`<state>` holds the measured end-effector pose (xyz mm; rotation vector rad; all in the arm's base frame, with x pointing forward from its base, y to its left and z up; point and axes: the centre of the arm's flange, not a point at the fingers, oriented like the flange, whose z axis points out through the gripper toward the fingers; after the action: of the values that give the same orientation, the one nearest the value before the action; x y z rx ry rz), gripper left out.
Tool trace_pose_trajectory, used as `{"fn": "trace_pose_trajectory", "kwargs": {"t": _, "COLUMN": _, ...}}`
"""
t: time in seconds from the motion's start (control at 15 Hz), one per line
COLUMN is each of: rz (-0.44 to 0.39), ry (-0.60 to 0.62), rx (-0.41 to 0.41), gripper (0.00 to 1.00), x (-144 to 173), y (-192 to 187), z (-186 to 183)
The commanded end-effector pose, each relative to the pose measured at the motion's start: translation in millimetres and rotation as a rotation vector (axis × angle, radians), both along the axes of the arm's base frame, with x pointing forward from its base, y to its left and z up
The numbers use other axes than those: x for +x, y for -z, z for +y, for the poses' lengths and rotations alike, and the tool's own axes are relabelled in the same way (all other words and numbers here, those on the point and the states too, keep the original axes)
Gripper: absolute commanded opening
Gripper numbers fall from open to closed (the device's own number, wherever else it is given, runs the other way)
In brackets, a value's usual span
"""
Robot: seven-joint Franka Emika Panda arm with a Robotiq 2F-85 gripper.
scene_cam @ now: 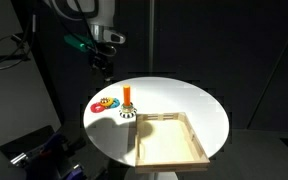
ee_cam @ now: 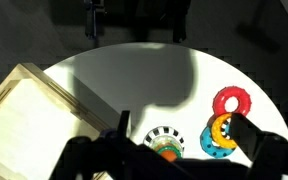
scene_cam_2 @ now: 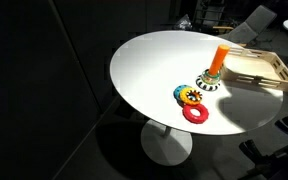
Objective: Put the striped ring through the pole
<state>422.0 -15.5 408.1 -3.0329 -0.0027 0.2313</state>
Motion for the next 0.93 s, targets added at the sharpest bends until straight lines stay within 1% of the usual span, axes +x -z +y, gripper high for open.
{"fn": "trace_pose_trajectory", "kwargs": {"t": 0.0, "rz": -0.039, "ry": -0.020, "rx": 0.006, "gripper": 1.00, "x": 15, "y": 13, "z": 15}}
{"fn": "trace_pose_trajectory", "kwargs": {"t": 0.2, "rz": -0.082, "ry": -0.048, "rx": 0.002, "gripper": 1.00, "x": 28, "y": 27, "z": 34}}
{"fn": "trace_pose_trajectory", "kwargs": {"t": 0.47, "rz": -0.127, "ry": -0.083, "rx": 0.033, "gripper": 1.00, "x": 44, "y": 55, "z": 64}}
{"fn": "trace_pose_trajectory", "kwargs": {"t": 0.87, "rz": -0.175, "ry": -0.150, "rx": 0.076, "gripper": 1.00, "x": 54, "y": 104, "z": 110}}
